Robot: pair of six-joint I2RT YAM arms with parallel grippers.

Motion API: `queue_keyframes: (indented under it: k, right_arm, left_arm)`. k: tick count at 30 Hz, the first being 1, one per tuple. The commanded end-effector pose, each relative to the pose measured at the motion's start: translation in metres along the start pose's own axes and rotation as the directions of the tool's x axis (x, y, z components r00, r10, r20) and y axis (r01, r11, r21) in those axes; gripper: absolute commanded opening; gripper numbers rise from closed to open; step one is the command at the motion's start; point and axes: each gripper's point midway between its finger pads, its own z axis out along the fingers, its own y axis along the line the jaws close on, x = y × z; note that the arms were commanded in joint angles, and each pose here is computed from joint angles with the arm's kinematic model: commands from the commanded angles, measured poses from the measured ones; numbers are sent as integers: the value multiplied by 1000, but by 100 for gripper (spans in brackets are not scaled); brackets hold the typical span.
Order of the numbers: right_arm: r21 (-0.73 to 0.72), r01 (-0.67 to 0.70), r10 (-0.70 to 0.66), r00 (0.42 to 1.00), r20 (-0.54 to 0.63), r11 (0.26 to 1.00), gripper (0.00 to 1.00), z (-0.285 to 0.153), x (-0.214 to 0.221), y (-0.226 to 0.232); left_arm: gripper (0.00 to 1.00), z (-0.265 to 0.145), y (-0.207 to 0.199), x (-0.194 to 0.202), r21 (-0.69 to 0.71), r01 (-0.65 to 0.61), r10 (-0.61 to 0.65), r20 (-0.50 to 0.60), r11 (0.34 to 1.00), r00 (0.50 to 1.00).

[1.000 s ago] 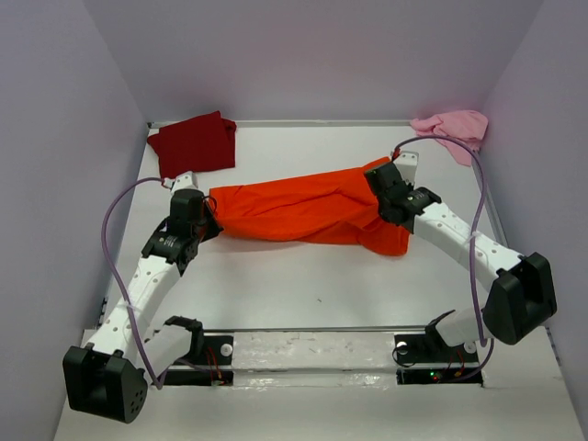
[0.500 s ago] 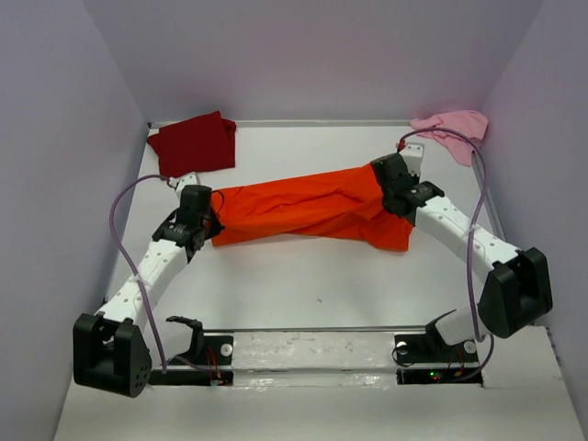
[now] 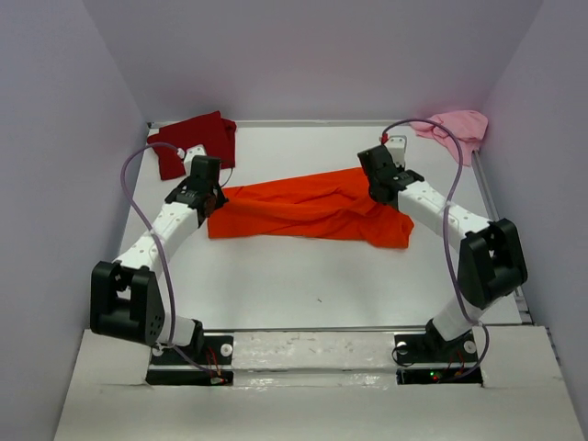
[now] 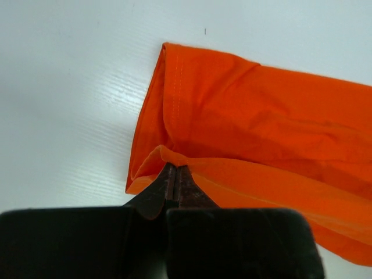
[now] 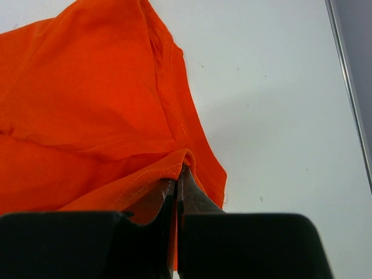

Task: Fold and stack the t-shirts
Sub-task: Fold the tshirt

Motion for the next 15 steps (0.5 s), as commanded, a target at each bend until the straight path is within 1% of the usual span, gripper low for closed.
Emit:
queue_keyframes:
  k: [1, 6, 10, 15]
  right_arm:
    - [19, -43, 41, 996, 76, 999, 0, 5, -34, 1]
    - [20, -44, 42, 996, 74, 999, 0, 16, -39, 8]
    - [36, -25, 22, 998, 59, 999, 0, 31, -37, 15]
    - [46, -14, 12, 999, 43, 999, 0, 49, -35, 19]
  left_arm:
    - [0, 7, -2, -35, -40, -18, 21, 73, 999, 997]
    - [0, 24, -4, -41, -58, -14, 18, 59, 998, 998]
    - [0, 35, -13, -50, -39, 4, -1, 71, 999, 997]
    - [0, 59, -13, -50, -74, 0, 3, 42, 997, 999]
